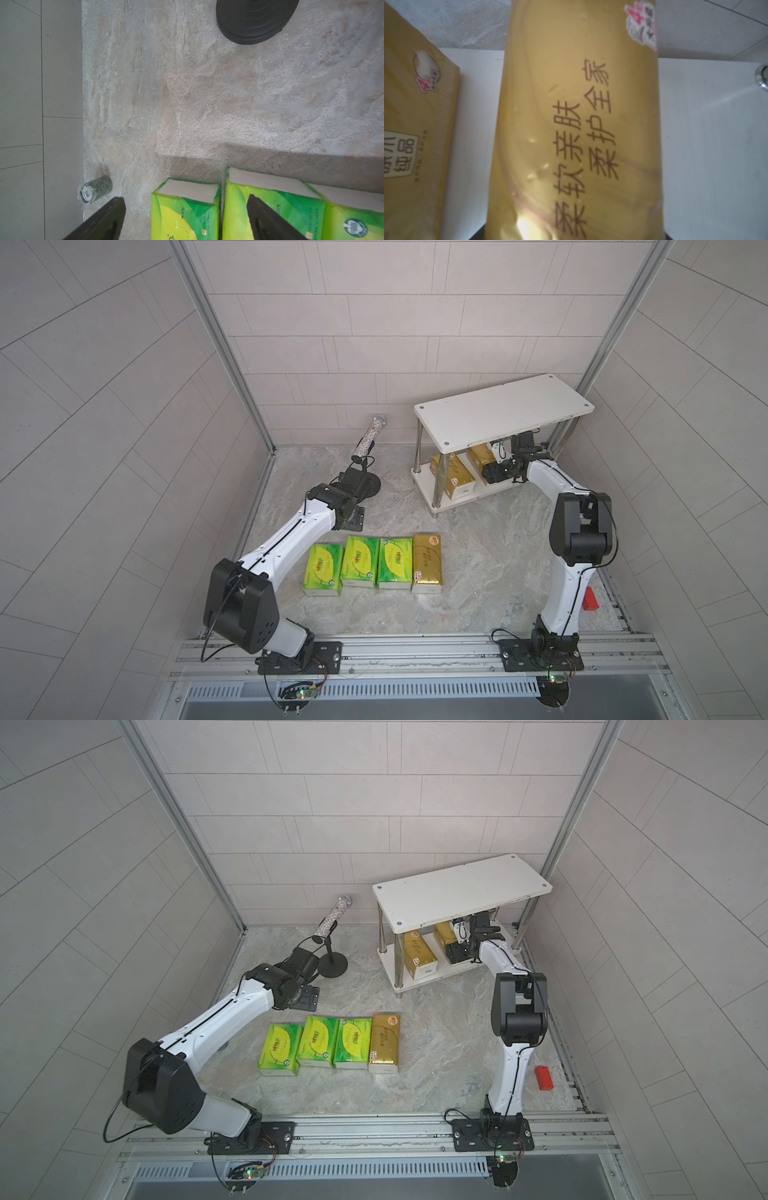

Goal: Place the tissue boxes on the shelf by color
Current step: Place a box of tissues on the shelf.

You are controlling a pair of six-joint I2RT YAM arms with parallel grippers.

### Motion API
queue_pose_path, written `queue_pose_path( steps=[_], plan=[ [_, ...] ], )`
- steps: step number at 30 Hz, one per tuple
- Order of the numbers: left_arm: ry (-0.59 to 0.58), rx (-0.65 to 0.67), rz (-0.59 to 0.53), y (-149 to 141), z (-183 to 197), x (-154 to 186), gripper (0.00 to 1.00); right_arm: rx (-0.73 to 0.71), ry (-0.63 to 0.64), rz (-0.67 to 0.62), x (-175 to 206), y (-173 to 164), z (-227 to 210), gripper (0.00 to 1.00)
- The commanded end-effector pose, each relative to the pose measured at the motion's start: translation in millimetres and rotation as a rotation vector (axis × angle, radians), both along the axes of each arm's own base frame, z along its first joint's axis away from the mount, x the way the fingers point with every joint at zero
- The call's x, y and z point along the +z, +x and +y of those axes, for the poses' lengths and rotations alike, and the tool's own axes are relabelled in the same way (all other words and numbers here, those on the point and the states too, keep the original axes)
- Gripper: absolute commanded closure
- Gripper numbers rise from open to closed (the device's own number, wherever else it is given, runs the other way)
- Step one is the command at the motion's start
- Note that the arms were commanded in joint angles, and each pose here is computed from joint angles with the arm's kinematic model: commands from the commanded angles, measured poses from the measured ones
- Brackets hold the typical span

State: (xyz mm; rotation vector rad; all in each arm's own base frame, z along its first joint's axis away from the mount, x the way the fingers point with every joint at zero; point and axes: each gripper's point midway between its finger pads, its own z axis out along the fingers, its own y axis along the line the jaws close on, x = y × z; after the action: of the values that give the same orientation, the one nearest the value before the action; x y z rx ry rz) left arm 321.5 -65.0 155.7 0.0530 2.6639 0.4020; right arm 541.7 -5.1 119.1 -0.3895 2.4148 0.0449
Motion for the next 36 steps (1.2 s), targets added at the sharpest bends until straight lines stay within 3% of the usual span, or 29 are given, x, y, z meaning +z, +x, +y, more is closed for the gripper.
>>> queue_pose_path(
  steps=[1, 16, 36],
  plan=[
    [0.003, 0.001, -0.013, -2.8, 5.8, 4.5, 0.00, 0.005, -0.037, 0.091, -26.7, -12.7, -7.2, 0.19],
    [-0.006, 0.002, -0.010, -4.3, 6.8, 1.4, 0.00, 0.002, -0.032, 0.078, -18.6, -8.2, -7.3, 0.12],
    [-0.020, 0.000, -0.004, -4.2, 5.6, -1.4, 0.00, 0.013, -0.060, 0.106, -8.9, -21.4, -9.2, 0.15]
  ],
)
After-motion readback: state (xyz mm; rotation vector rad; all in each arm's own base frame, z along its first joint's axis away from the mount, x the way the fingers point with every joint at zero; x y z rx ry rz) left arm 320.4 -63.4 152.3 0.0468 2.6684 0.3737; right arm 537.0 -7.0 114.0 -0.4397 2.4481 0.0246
